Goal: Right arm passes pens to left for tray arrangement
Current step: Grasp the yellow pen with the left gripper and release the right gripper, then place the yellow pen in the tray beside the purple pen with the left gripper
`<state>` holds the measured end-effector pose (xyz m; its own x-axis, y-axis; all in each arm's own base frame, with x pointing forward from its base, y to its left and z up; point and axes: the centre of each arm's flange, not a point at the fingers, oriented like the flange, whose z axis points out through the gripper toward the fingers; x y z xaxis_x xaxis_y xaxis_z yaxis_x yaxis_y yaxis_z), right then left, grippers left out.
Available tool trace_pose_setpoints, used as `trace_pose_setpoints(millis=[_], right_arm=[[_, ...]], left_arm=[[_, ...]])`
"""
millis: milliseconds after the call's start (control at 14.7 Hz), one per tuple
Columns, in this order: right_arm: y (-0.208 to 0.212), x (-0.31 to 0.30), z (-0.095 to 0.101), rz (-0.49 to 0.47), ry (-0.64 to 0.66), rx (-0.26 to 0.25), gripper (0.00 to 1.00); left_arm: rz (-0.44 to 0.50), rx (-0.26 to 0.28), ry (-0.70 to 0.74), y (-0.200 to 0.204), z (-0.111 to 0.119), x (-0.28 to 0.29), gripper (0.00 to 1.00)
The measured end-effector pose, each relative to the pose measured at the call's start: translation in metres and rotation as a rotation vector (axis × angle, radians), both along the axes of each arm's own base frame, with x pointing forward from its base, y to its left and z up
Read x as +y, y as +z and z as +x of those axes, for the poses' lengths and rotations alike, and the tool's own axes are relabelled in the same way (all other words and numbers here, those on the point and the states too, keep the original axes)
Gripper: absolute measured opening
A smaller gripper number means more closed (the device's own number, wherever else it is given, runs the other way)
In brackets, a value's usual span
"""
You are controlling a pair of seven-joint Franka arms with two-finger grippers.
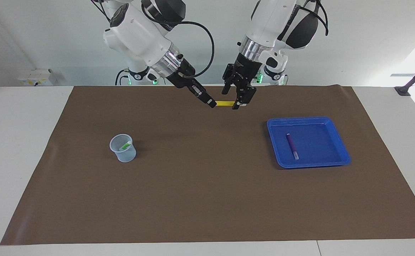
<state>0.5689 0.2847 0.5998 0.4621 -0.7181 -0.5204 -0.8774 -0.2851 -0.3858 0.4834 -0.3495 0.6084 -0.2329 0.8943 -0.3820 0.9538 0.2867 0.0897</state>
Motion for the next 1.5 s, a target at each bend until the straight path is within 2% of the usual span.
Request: trace_pose_setpoints(millis=[68,272,476,544,1020,1156,1360,1496], right_arm=[[0.0,0.0,0.0,0.0,0.0,0.0,0.18],[0.0,0.0,0.0,0.0,0.0,0.0,0.18],[-0.0016,0.0007,-0.0014,-0.004,0.009,0.011,0.18],[-0.0014,0.0011,-0.0014,-0.004,0.009,0.01,0.18],[-0.0019,0.0008,-0.0011,-0.005,0.008,0.01,0.18],[-0.0015,0.0007,-0.0007,-0.004,0.006,0.006,0.32],[-0.0023,-0.0001,-0.0003,-0.021,0.008,-0.001,0.62],[-0.0063,-0.0022,0.001,-0.074,0.025,-0.022,0.85]], left_arm=[[0.0,0.0,-0.001,0.0001,-0.0004,-0.0006,0.7],[0.0,0.0,-0.002,0.0001,-0.0007,-0.001,0.66],[0.007,-0.023,0.005,0.0024,0.0033,0.0031,0.33],[0.013,-0.031,0.003,0.003,0.0041,0.0038,0.19],[0.034,-0.052,-0.012,0.0041,0.0021,0.0011,0.18],[0.033,-0.052,-0.014,0.0041,0.0009,-0.0005,0.18],[0.033,-0.053,-0.014,0.0042,0.0007,-0.001,0.18],[0.03,-0.061,-0.017,0.0048,0.0023,0.0,0.18]])
